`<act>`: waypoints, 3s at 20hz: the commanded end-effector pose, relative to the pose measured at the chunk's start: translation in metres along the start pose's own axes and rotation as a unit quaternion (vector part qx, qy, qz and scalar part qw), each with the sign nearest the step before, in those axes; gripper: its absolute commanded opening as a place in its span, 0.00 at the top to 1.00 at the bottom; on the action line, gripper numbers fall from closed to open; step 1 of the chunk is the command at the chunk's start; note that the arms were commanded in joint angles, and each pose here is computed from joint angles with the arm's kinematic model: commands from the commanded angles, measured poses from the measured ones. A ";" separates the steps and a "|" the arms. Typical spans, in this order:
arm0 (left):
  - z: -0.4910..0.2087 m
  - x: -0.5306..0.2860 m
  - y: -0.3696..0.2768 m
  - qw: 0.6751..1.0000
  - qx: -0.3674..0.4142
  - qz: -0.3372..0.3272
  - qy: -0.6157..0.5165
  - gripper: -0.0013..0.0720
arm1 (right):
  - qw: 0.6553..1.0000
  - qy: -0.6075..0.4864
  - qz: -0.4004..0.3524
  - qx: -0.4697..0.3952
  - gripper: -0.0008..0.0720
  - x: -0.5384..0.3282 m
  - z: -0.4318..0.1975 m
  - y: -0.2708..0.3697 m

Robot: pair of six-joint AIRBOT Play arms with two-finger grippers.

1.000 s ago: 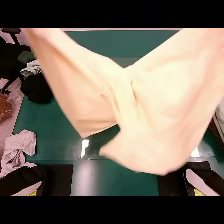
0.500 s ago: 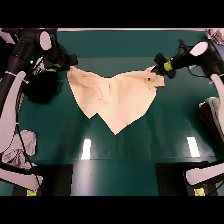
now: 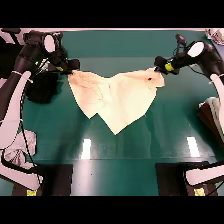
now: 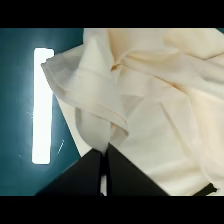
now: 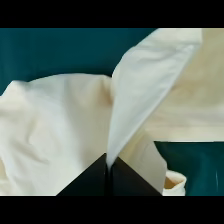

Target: Fold the shirts.

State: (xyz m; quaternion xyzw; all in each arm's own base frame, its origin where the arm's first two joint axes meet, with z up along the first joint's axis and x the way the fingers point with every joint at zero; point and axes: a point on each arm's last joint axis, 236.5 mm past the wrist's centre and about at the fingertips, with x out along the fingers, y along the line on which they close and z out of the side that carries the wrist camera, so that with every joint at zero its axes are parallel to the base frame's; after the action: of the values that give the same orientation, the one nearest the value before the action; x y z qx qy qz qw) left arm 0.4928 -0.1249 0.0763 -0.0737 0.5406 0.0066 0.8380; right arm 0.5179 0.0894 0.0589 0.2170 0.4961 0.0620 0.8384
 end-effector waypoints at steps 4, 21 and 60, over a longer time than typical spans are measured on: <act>0.004 0.001 -0.003 1.000 0.000 -0.006 -0.007 0.95 | 0.993 -0.112 -0.010 -0.029 0.62 -0.033 0.060 -0.023; -0.039 -0.023 -0.010 0.988 0.121 -0.029 0.089 0.26 | 0.995 0.090 0.041 -0.033 0.16 -0.070 -0.071 -0.028; -0.160 0.051 0.020 0.990 0.070 -0.082 0.095 0.13 | 0.955 0.178 0.217 0.100 0.16 0.003 -0.312 0.085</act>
State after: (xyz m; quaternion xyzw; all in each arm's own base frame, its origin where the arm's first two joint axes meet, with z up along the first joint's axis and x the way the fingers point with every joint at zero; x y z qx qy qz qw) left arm 0.3522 -0.1579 -0.0448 -0.0875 0.6260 -0.1406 0.7620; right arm 0.2563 0.2411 -0.0356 0.3897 0.5799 0.2225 0.6800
